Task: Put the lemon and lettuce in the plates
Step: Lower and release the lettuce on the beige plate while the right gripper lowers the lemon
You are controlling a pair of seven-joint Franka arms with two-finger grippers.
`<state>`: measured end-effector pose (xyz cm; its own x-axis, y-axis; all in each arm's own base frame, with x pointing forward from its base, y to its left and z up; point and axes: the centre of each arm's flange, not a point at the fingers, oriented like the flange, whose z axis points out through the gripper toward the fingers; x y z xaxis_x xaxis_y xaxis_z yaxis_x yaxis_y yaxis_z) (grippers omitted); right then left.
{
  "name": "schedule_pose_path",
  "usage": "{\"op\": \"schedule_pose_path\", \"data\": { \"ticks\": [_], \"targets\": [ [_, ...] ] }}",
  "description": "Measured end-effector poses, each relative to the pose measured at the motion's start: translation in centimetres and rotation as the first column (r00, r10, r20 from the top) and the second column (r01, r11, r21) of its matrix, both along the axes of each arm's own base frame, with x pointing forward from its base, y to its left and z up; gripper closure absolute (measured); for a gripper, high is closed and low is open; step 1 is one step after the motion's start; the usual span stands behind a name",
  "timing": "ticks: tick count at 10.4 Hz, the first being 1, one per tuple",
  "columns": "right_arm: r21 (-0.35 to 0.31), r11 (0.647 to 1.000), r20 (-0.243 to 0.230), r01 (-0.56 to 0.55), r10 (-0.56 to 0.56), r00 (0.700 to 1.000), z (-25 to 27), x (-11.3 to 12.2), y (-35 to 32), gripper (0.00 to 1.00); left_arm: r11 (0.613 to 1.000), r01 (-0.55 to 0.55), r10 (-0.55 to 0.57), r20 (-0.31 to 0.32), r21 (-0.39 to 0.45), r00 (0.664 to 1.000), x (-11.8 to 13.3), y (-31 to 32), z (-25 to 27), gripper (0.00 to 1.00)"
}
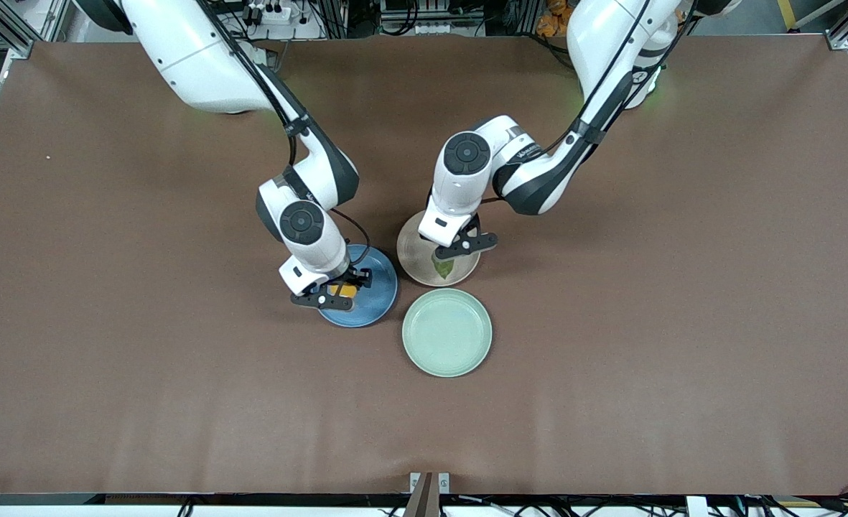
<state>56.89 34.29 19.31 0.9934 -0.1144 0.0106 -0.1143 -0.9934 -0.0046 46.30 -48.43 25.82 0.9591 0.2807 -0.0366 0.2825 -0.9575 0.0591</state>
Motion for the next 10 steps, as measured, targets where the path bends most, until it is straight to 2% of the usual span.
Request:
{"op": "schedule_pose_path", "data": {
  "ticks": [2,4,5,6,7,10],
  "targets": [
    [-0.011,1.0,0.005,-0.021,0.021,1.0,-1.6,-0.4,0.7,0.38,0.998,0.024,-0.022,-0.027,0.059,0.999,-1.5,-0.5,-0.7,0.57],
    [-0.022,1.0,0.016,-0.017,0.017,1.0,-1.5,-0.5,1.0,0.41,0.995,0.017,-0.013,-0.039,0.094,0.999,-1.4,0.1,-0.8,0.31],
    [-0.022,1.0,0.019,-0.006,0.006,1.0,-1.4,-0.5,1.0,0.32,0.995,-0.007,0.01,-0.025,0.1,1.0,-0.1,1.3,-0.3,0.18],
    [-0.02,1.0,0.023,0.003,-0.003,1.0,-1.3,-0.3,1.1,0.14,0.994,-0.041,0.041,0.001,0.105,0.999,2.1,3.1,0.6,0.04],
    [-0.019,1.0,0.026,0.007,-0.007,1.0,-1.0,-0.1,1.1,0.01,0.991,-0.078,0.074,0.033,0.107,0.997,4.6,5.4,1.7,0.0],
    [-0.058,0.998,-0.01,0.026,-0.027,1.0,2.1,1.8,1.5,0.0,0.986,-0.133,0.125,0.074,0.106,0.989,11.1,13.0,3.4,0.0]
  ]
}}
